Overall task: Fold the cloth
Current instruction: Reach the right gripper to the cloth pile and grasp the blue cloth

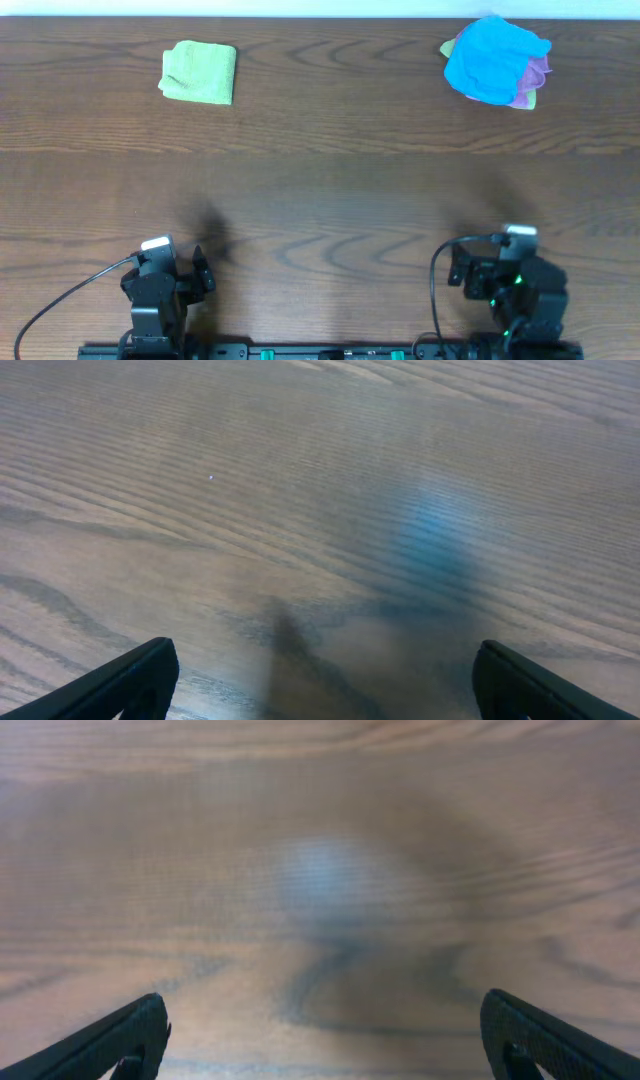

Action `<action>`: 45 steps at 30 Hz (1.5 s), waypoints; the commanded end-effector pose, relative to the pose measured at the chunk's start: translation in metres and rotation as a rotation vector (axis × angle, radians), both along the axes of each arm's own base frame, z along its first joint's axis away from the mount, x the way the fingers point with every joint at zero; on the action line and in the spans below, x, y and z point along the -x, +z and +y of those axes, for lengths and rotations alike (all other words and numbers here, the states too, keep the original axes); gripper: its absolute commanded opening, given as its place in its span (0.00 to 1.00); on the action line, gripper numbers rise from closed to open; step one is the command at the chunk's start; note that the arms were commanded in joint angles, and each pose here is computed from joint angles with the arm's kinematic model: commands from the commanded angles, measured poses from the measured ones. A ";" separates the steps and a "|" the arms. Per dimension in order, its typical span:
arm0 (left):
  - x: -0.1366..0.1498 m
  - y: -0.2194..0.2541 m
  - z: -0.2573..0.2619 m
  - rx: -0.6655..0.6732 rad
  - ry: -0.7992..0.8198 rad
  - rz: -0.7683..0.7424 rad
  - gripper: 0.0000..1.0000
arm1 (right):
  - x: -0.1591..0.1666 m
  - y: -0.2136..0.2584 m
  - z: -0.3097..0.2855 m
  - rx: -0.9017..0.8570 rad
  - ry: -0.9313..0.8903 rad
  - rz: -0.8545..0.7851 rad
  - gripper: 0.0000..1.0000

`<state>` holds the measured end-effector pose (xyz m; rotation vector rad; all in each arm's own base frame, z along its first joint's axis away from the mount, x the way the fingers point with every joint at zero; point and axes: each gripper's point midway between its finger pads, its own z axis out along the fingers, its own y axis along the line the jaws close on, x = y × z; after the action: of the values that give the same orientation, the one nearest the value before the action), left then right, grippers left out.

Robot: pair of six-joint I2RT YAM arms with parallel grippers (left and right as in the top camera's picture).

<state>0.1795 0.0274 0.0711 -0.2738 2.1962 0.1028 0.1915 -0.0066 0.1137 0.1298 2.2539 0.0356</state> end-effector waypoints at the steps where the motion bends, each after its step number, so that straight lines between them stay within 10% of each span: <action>1: 0.002 -0.009 0.001 -0.012 0.000 0.025 0.95 | -0.012 0.032 -0.007 -0.019 -0.052 0.005 0.99; 22: 0.002 -0.009 0.001 -0.012 0.000 0.025 0.95 | -0.186 0.130 -0.034 -0.055 -0.121 0.181 0.99; 45: 0.002 -0.009 0.001 -0.013 0.000 0.025 0.95 | -0.339 0.139 -0.059 -0.107 -0.091 -0.045 0.95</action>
<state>0.1796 0.0275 0.0712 -0.2740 2.1950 0.1029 0.5185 -0.0645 0.2645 0.2754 2.1912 0.0828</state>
